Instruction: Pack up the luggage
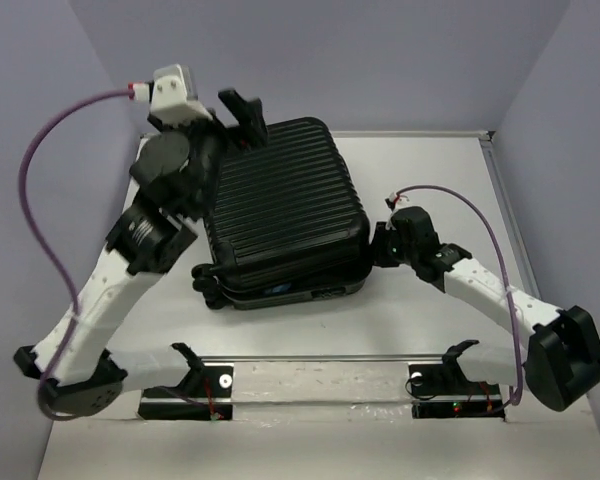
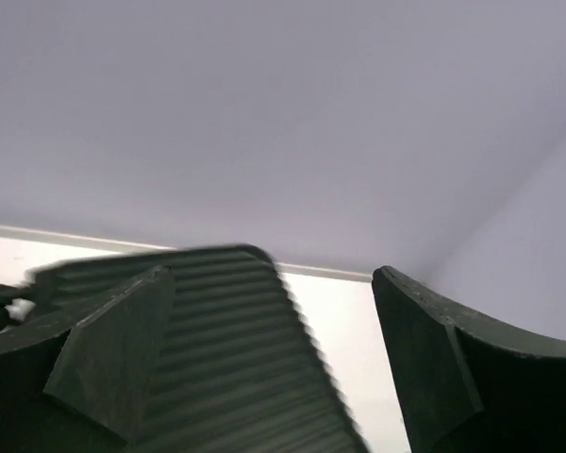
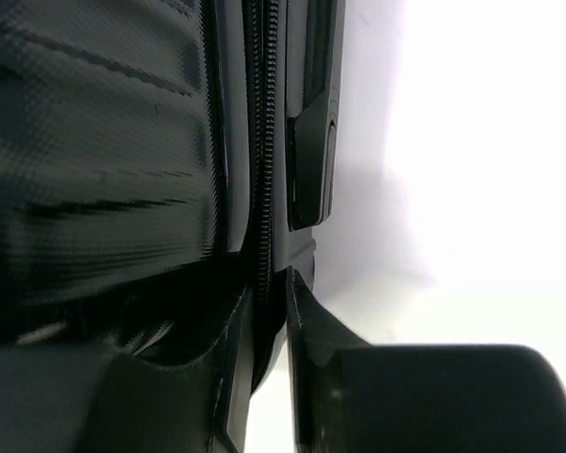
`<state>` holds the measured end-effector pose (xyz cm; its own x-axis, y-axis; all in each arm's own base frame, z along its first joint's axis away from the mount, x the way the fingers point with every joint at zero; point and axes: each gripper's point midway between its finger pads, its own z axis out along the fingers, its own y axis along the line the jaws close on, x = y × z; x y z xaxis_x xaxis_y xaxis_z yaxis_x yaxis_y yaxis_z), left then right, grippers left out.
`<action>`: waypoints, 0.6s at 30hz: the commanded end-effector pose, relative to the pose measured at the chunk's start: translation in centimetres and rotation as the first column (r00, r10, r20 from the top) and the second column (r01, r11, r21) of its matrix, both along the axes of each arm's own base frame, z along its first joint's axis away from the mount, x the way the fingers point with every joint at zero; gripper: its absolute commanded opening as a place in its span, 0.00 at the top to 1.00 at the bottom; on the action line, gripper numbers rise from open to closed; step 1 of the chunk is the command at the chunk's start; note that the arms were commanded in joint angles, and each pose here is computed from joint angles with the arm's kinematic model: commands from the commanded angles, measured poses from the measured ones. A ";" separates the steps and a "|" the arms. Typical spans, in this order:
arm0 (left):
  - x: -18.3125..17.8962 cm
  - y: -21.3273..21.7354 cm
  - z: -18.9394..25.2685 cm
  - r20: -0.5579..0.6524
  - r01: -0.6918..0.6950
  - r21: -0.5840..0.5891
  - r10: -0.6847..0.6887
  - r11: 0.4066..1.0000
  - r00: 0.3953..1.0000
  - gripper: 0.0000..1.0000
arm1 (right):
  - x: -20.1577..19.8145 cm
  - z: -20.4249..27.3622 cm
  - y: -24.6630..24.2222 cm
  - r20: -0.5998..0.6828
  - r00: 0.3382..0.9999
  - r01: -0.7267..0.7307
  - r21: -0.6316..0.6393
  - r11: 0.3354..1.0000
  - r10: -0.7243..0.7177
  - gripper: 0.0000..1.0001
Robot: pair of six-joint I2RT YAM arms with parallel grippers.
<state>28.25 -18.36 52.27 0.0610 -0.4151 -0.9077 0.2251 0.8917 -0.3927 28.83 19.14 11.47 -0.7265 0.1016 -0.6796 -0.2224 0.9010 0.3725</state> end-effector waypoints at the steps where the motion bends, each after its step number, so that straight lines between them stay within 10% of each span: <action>1: 10.9 3.4 -4.6 -0.172 -0.058 0.131 0.081 0.990 0.982 0.01 | -0.5 1.6 -4.6 0.052 0.989 0.140 -0.113 0.984 -0.135 0.64; 3: 16.8 4.7 -8.4 -0.268 -0.094 0.171 0.139 0.981 0.953 0.01 | -0.6 2.4 -5.4 0.056 0.979 0.199 -0.108 0.974 -0.194 0.25; 9: 29.2 7.9 -13.3 -0.386 0.074 0.046 -0.050 0.996 0.921 0.01 | -2.8 7.9 -6.0 0.143 0.976 0.171 -0.032 0.985 -0.165 0.13; 13: 34.0 8.0 -14.8 -0.309 0.241 -0.128 -0.269 0.962 0.912 0.01 | -7.1 7.9 -1.6 0.060 0.992 -0.115 0.086 0.990 0.110 0.69; 18: 36.6 6.3 -20.3 -0.313 0.359 -0.206 -0.409 0.910 0.857 0.02 | -12.7 3.5 3.0 -0.081 0.933 -0.348 0.061 0.936 0.352 0.84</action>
